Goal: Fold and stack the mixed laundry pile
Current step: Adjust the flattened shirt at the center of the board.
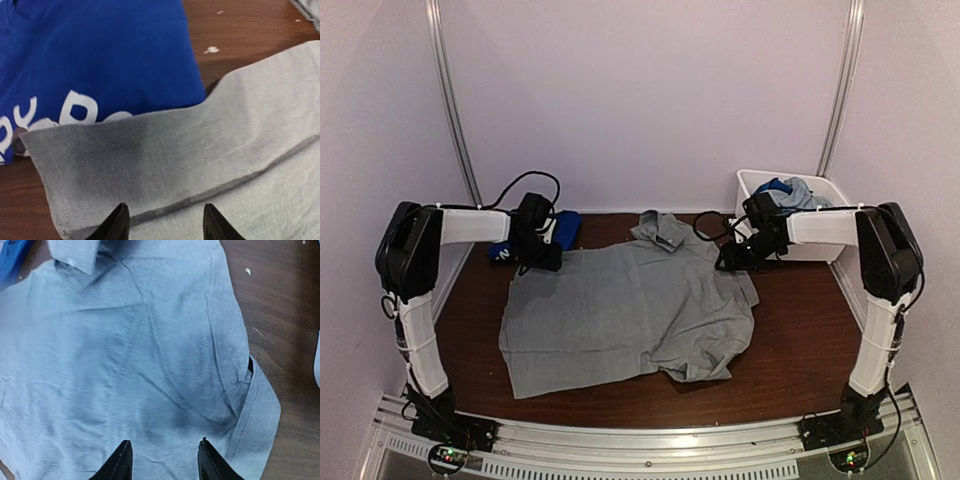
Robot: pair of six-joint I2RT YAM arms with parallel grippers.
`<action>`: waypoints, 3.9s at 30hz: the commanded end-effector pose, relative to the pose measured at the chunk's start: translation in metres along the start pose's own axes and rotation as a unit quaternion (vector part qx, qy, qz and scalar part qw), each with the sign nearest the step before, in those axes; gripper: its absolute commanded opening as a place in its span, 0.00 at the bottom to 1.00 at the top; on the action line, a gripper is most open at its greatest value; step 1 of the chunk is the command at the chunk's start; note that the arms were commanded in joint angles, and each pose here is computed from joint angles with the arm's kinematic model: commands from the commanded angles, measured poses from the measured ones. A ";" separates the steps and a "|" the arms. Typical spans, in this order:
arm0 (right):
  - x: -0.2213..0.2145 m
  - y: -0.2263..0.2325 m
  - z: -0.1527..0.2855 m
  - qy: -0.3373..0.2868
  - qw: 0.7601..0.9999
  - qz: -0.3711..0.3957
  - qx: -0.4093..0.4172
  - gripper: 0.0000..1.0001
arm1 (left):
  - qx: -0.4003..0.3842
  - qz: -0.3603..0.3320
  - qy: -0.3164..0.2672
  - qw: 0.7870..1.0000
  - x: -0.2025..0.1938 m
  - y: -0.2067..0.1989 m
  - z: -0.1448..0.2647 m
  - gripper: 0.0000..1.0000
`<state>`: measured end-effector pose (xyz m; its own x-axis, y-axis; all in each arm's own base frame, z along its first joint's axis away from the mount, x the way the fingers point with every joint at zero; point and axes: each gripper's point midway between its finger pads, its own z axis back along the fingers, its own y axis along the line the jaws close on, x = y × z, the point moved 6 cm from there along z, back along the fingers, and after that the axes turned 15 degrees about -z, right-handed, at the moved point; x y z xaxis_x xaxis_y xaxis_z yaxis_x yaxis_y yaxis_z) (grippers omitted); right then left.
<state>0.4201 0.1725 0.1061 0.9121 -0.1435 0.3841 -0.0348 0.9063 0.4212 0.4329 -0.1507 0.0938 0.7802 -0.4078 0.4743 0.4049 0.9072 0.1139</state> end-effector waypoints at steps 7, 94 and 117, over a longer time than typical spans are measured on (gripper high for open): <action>-0.071 0.068 0.123 -0.005 0.991 0.039 0.125 0.56 | -0.174 -0.259 -0.250 0.917 -0.021 -0.186 0.167 0.65; -0.192 0.004 0.166 0.002 0.977 -0.074 0.201 0.64 | -0.380 -0.358 -0.277 0.806 -0.136 -0.363 0.151 0.55; -0.161 0.002 0.112 0.006 0.987 -0.076 0.143 0.54 | -0.179 -0.612 -0.289 0.714 -0.150 -0.406 0.099 0.43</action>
<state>0.2058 0.1456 0.1259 0.9461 -0.2568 0.1976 0.0530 0.7243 0.6875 0.0981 -0.4464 0.0722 -0.4895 -0.6386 0.5938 0.8408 -0.1653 0.5154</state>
